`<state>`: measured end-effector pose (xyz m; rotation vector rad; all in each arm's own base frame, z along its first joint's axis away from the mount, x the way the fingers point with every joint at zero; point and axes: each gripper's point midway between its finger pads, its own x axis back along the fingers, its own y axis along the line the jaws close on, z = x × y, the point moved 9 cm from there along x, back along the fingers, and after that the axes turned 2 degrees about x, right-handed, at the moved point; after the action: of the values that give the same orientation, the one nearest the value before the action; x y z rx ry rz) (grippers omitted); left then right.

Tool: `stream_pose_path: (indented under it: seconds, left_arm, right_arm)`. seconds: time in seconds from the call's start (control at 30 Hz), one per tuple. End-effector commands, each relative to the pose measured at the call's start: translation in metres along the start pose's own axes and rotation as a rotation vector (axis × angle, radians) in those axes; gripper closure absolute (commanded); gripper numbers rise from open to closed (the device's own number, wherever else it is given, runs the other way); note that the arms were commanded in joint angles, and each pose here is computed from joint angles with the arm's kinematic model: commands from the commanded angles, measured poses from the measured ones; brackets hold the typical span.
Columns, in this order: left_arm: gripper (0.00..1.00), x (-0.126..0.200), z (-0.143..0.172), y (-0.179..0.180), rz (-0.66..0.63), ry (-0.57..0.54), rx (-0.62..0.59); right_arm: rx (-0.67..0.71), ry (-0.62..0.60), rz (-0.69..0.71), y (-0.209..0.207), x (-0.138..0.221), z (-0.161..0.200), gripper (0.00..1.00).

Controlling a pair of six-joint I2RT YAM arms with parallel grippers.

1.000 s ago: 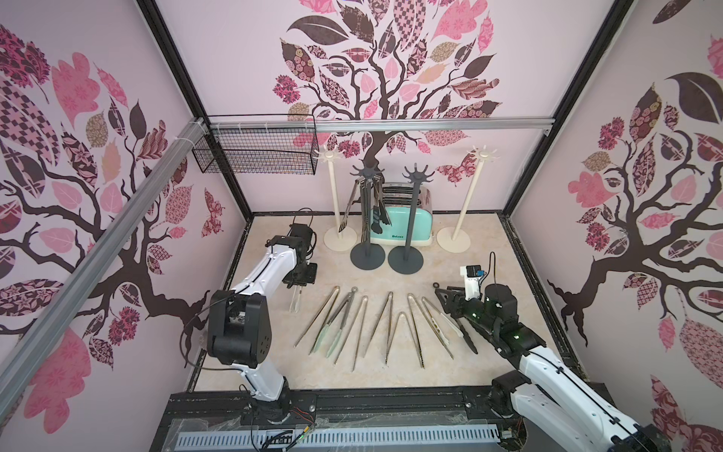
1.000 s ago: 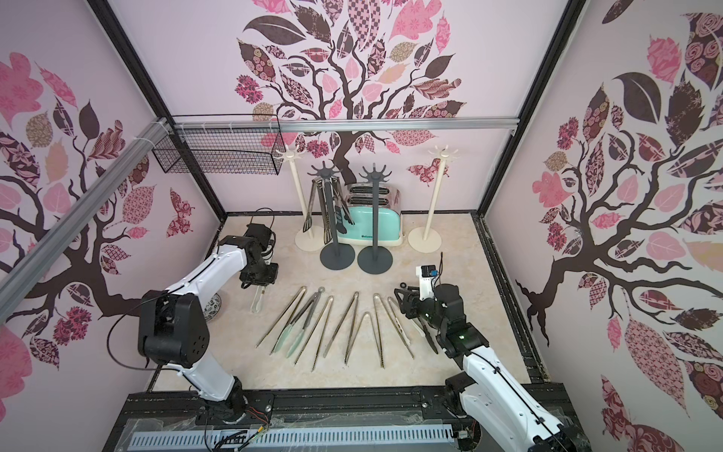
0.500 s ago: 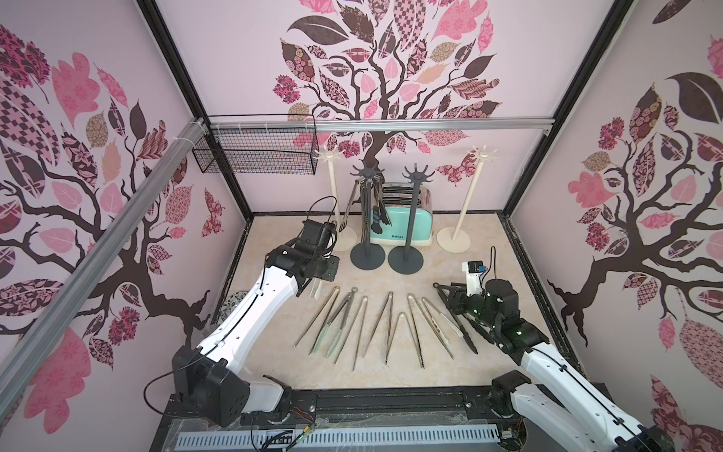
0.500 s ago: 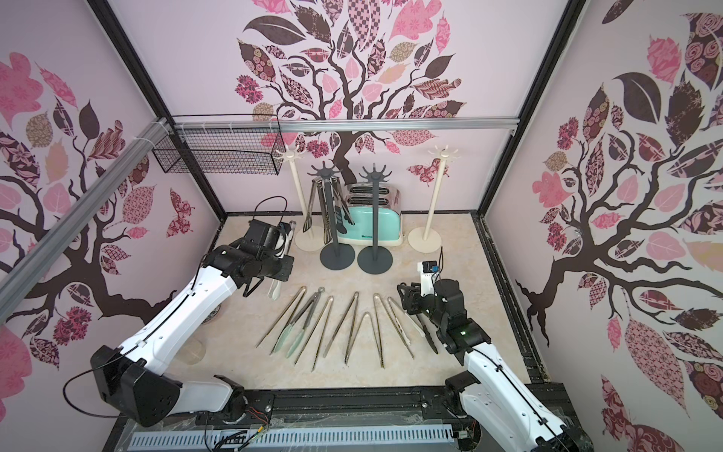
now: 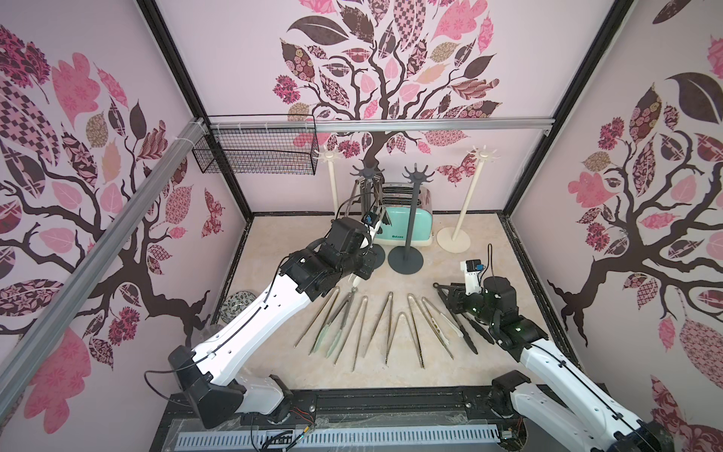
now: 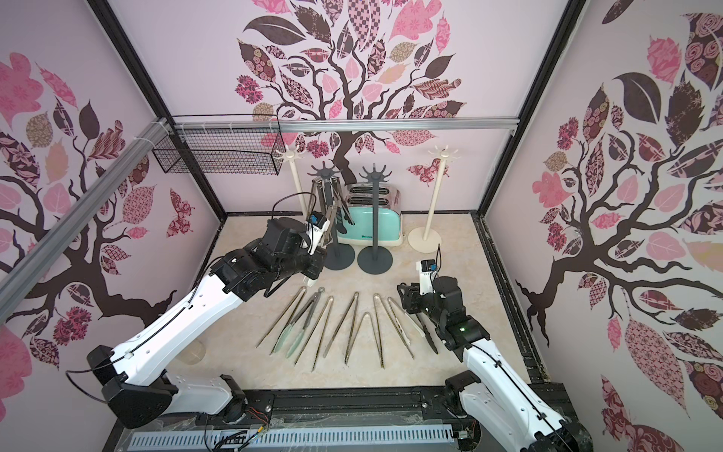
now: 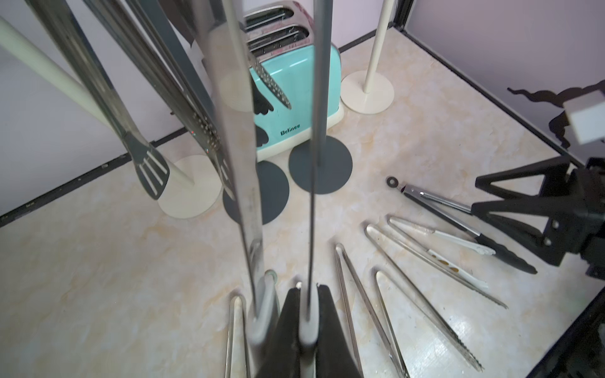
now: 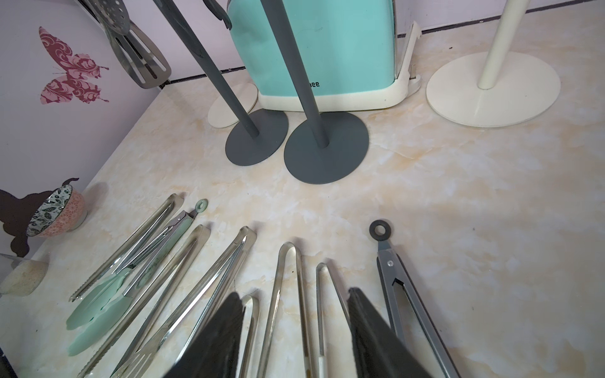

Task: Hang food tongs on kitchen utensil racks
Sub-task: Hang the food tongs on the rack.

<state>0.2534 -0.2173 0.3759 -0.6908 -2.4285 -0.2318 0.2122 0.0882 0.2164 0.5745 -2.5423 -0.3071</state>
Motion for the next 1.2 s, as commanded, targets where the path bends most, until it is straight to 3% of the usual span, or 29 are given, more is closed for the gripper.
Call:
stream_pose_path:
  seconds: [0.0, 0.2, 0.63, 1.17]
  left_arm:
    - [1.0, -0.004, -0.022, -0.007, 0.044, -0.077, 0.023]
    - [1.0, -0.016, -0.04, -0.016, 0.108, -0.105, 0.013]
    - [1.0, -0.055, -0.088, -0.022, 0.067, -0.112, -0.041]
    - [1.0, -0.081, -0.099, -0.004, 0.062, -0.119, 0.015]
  right_arm:
    - [0.022, -0.021, 0.001, 0.004, 0.005, -0.012, 0.46]
    - [0.021, -0.013, 0.0, 0.004, 0.003, -0.011, 0.46]
    - [0.018, -0.003, -0.007, 0.004, 0.003, -0.01, 0.46]
    - [0.021, 0.004, -0.005, 0.004, 0.003, -0.007, 0.46]
